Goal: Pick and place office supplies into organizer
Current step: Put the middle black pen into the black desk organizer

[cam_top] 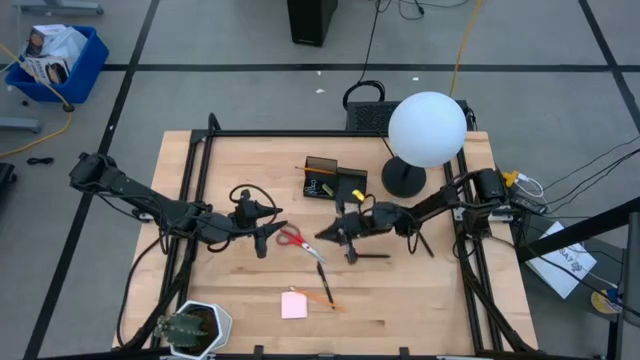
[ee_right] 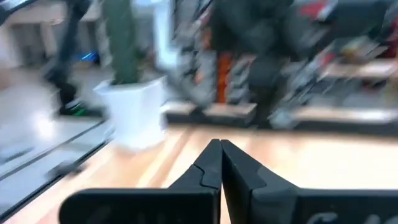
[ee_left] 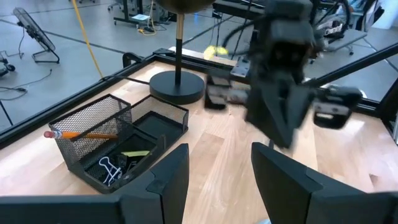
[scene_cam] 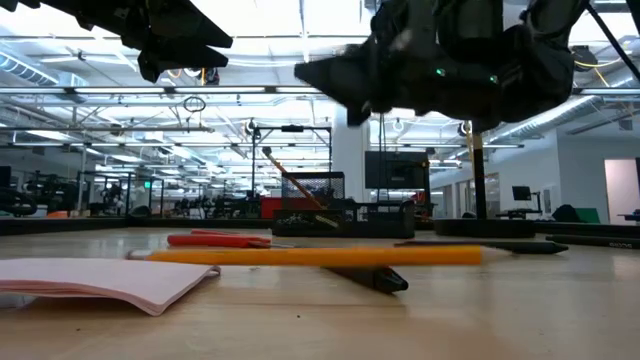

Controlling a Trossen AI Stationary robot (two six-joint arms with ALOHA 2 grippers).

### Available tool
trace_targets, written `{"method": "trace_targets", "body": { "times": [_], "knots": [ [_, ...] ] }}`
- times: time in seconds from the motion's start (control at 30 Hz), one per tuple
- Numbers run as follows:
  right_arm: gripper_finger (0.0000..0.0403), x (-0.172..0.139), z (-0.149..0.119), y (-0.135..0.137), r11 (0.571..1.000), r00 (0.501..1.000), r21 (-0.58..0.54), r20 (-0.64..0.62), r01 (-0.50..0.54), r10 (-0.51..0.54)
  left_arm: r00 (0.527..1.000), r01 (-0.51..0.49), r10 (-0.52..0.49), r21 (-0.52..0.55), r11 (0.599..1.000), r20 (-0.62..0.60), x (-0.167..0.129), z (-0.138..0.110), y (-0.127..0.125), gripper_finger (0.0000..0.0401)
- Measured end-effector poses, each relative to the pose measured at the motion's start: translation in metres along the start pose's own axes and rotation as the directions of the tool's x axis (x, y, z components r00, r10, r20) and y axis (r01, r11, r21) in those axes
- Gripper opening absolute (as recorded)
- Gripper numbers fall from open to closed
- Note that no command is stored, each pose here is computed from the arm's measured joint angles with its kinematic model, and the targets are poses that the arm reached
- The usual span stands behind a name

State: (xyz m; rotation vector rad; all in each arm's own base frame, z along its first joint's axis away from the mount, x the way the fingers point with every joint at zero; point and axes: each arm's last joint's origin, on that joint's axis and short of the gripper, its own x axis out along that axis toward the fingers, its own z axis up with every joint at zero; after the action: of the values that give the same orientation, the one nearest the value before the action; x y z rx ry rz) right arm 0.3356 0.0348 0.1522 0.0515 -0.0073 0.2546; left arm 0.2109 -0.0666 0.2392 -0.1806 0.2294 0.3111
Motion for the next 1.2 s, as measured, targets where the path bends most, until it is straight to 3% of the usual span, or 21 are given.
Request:
{"method": "trace_targets", "body": {
  "times": [0.1, 0.33, 0.5, 0.67, 0.87, 1.03, 1.2],
  "knots": [
    [0.0002, 0.002, -0.01, 0.017, 0.997, 0.994, 0.058, -0.093, -0.052, 0.057, 1.0, 0.0, 0.0, 0.002, 1.0, -0.001, 0.0, 0.0, 0.0, 0.0179],
    [0.0001, 0.002, -0.024, 0.062, 0.997, 0.975, 0.074, -0.214, -0.036, 0.051, 1.0, 0.0, 0.0, -0.003, 1.0, -0.001, 0.0, 0.0, 0.0, 0.0179],
    [0.0009, 0.0, -0.026, 0.087, 0.987, 0.967, 0.145, -0.232, -0.075, 0.108, 1.0, 0.0, 0.0, -0.018, 1.0, 0.0, 0.0, 0.0, 0.0, 0.0179],
    [0.0067, -0.006, -0.03, 0.121, 0.988, 0.965, 0.139, -0.241, -0.068, 0.1, 1.0, 0.0, 0.0, -0.022, 1.0, 0.0, 0.0, 0.0, 0.0, 0.0179],
    [0.015, -0.014, -0.029, 0.163, 0.951, 0.965, 0.236, -0.12, -0.2, 0.232, 1.0, 0.0, 0.0, -0.032, 0.999, 0.002, 0.0, 0.0, 0.0, 0.0179],
    [0.0178, -0.017, -0.03, 0.169, 0.97, 0.987, 0.231, -0.12, -0.076, 0.106, 1.0, 0.001, -0.001, -0.045, 0.999, 0.003, 0.0, 0.0, 0.0, 0.0179],
    [0.018, -0.019, -0.039, 0.168, 0.965, 0.974, 0.263, -0.212, -0.024, 0.082, 1.0, 0.001, -0.001, -0.052, 0.999, 0.003, 0.0, 0.0, 0.0, 0.0179]
  ]
}}
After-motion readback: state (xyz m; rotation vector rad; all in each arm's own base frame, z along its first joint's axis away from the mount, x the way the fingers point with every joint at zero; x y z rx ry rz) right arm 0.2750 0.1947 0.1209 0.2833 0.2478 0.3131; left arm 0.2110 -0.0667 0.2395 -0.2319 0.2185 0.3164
